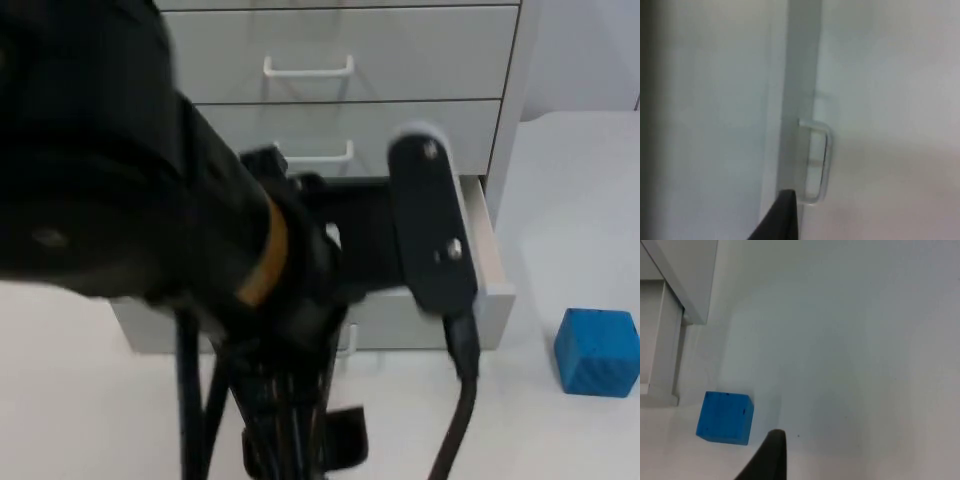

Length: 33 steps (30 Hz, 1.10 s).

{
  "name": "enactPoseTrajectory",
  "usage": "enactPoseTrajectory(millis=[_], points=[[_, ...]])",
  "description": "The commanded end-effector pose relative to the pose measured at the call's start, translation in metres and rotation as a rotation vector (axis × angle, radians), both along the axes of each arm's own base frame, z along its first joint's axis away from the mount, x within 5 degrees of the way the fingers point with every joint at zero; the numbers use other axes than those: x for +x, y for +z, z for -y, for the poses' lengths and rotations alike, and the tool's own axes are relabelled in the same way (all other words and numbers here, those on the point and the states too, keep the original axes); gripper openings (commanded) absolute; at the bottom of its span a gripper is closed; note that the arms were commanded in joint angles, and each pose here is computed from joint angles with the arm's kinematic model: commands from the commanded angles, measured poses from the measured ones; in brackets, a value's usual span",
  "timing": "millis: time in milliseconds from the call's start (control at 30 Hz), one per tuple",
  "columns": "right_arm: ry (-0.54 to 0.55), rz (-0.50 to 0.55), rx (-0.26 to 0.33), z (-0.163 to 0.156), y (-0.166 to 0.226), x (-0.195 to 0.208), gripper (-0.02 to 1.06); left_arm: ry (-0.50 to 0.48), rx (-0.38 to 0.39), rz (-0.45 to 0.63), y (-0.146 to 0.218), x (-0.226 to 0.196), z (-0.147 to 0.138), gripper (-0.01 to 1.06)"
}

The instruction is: Open the drawer with the left hand, place the block into the drawer with the right hand, then close the drawer with the left hand.

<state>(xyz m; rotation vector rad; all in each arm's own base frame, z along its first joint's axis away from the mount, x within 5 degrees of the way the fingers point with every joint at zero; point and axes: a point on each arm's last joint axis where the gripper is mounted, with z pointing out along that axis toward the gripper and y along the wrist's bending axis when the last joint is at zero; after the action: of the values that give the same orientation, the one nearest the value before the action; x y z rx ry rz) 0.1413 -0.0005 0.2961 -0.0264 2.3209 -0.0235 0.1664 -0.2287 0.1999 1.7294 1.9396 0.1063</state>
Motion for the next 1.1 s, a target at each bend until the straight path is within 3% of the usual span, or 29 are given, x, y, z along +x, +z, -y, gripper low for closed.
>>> enactPoseTrajectory(millis=[0, 367, 533, 567, 700, 733, 867, 1067], points=[[-0.002, 0.001, -0.005, 0.001, 0.0, -0.001, 1.04, 0.062, -0.084, -0.018, 0.02, -0.003, -0.01, 0.99], [-0.002, -0.003, -0.001, 0.001, 0.0, -0.001, 1.04, 0.33, -0.15, -0.098, 0.043, 0.012, -0.053, 0.99], [-0.002, -0.007, 0.001, 0.0, -0.001, -0.001, 1.04, 0.551, -0.283, -0.116, 0.066, 0.024, -0.094, 0.99], [-0.002, -0.007, 0.001, 0.0, -0.001, -0.001, 1.04, 0.551, -0.283, -0.116, 0.066, 0.024, -0.094, 0.99], [-0.002, -0.009, 0.001, 0.0, -0.001, -0.001, 1.04, 0.779, -0.414, -0.118, 0.086, 0.025, -0.136, 0.99], [-0.002, -0.009, 0.001, 0.0, -0.001, -0.001, 1.04, 0.779, -0.414, -0.118, 0.086, 0.025, -0.136, 0.99], [-0.002, -0.009, 0.001, 0.0, -0.001, -0.001, 1.04, 0.996, -0.507, -0.078, 0.09, 0.017, -0.175, 0.99], [-0.002, -0.009, 0.001, 0.0, -0.001, -0.001, 1.04, 1.193, -0.569, -0.014, 0.087, 0.0, -0.211, 0.99]])
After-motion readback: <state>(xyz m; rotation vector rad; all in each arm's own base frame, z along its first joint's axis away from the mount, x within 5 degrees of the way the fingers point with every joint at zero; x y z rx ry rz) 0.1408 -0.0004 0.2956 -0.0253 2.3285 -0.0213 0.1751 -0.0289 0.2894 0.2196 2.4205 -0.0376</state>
